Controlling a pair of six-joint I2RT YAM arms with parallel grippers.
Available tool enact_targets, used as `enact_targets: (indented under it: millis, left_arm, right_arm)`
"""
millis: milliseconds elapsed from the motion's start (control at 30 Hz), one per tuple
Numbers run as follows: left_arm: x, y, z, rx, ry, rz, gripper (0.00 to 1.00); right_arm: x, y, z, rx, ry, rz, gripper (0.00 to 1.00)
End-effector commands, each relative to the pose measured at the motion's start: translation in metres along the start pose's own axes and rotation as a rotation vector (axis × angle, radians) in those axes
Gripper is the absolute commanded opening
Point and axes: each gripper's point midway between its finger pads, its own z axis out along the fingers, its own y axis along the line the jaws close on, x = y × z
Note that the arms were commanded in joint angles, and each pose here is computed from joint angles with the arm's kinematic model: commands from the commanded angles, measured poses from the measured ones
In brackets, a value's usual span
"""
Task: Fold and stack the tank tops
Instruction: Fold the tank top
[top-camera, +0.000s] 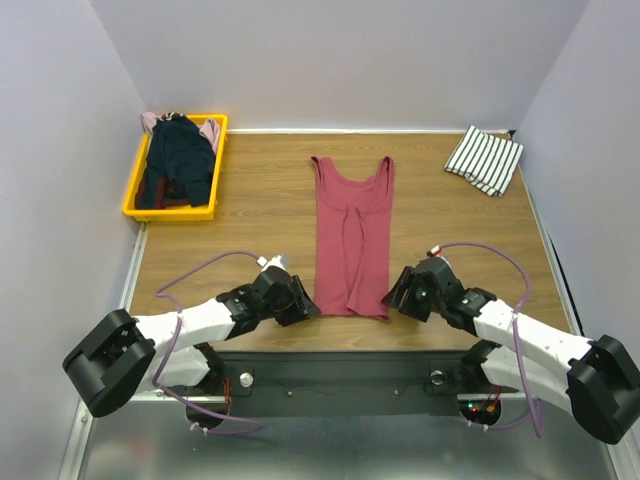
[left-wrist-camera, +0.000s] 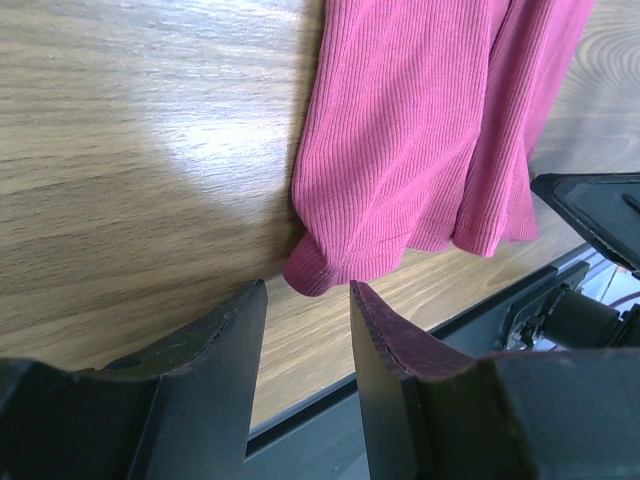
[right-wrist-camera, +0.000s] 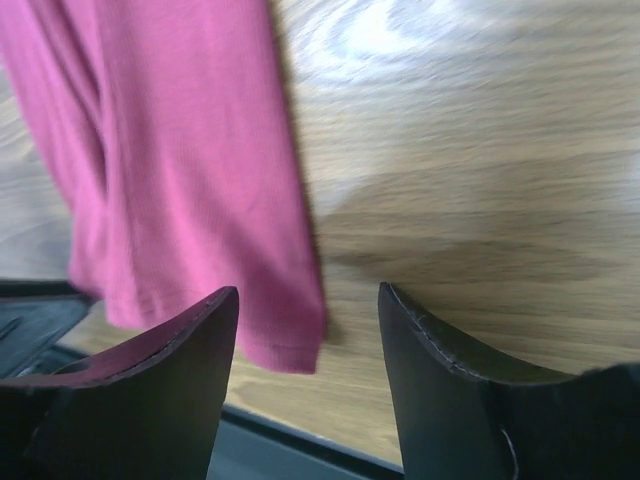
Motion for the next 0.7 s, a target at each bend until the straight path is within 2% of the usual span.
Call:
enact_targets:
  millis: [0, 367, 667]
  left_arm:
    - [0.001, -0.004, 0.003, 0.03, 0.001, -0.006, 0.5]
    - [0.006, 0.004, 0.009, 0.019, 0.007, -0.03, 0.5]
    - [0.008, 0.008, 0.015, 0.008, 0.017, -0.027, 0.48]
  right_arm:
    - [0.039, -0.023, 0.005, 0.041, 0.122, 0.052, 0.63]
    - [0.07, -0.051, 0.005, 0.082, 0.187, 0.093, 0.59]
    - [0.054, -0.048, 0.011, 0.116, 0.123, 0.085, 0.55]
